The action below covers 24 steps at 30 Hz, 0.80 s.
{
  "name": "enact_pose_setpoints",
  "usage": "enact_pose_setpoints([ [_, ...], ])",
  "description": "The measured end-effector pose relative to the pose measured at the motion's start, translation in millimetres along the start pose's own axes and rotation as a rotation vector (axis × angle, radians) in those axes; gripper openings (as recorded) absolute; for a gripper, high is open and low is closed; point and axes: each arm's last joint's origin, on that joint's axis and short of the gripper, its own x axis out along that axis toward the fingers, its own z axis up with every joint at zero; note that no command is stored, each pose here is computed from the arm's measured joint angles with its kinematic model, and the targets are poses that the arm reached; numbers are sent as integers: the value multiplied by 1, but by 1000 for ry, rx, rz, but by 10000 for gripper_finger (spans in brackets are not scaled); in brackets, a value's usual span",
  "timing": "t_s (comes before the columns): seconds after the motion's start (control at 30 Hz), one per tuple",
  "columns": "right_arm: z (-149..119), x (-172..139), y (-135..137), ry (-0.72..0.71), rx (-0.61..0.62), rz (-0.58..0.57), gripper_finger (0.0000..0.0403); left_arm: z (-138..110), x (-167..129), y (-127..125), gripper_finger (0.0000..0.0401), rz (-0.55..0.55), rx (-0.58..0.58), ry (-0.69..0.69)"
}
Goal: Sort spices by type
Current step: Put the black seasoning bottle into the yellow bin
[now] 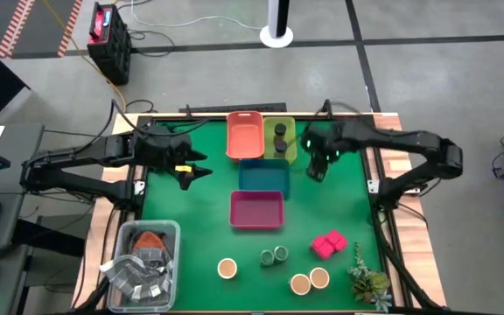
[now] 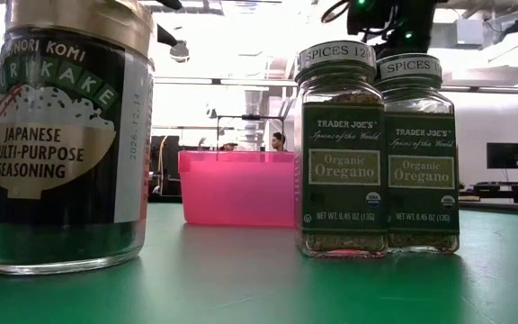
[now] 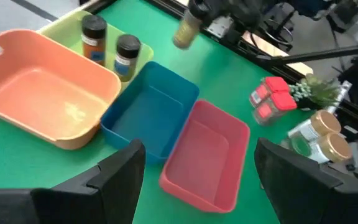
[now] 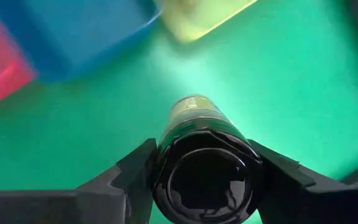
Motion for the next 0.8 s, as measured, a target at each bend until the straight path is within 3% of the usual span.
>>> enact_pose_setpoints([
  [0.33,49,-3,-53,-96,-43,-69,240,2,0,6,289,110,-65,-49],
  [0.8,112,15,-90,-184,-62,-143,240,6,0,15,289,162,-129,-76],
])
